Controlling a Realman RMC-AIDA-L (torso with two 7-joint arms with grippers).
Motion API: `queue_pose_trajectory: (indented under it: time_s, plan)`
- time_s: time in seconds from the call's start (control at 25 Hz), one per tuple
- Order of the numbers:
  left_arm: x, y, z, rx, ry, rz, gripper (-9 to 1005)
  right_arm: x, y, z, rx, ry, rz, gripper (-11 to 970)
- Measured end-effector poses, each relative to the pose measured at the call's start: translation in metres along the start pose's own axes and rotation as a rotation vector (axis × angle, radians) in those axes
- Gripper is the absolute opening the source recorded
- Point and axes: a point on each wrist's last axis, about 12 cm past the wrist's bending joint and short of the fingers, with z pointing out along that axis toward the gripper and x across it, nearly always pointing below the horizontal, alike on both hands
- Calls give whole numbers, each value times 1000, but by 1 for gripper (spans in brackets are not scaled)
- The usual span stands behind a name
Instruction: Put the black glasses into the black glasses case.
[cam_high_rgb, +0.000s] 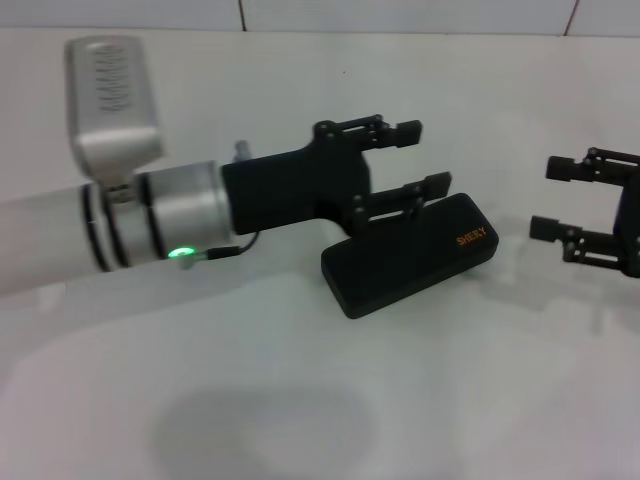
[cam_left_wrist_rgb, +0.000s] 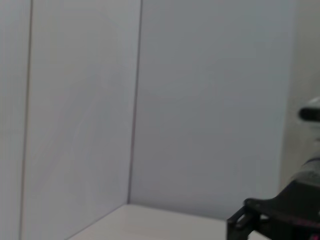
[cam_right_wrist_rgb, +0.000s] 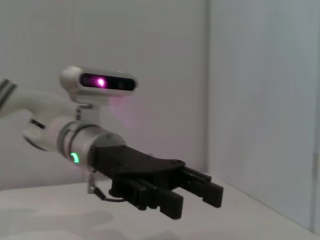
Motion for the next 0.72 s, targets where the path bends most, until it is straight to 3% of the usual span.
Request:
queue_pose_trajectory:
  time_s: [0.12, 0.28, 0.44, 0.56, 0.72]
  plan:
    - [-2, -1, -21, 38, -10, 15, 615, -7, 4, 9, -60, -31, -28, 520]
    - [4, -9, -48, 83, -1, 47, 697, -13, 10, 30, -150, -66, -66, 717]
    - [18, -22, -64, 76, 4, 76, 798, -5, 23, 49, -215, -65, -111, 891]
    - [26, -27, -75, 39, 6, 73, 888, 2, 30, 54, -242, -73, -125, 890]
    - [35, -34, -85, 5, 9, 65, 888, 5, 30, 62, -230, -105, -132, 888]
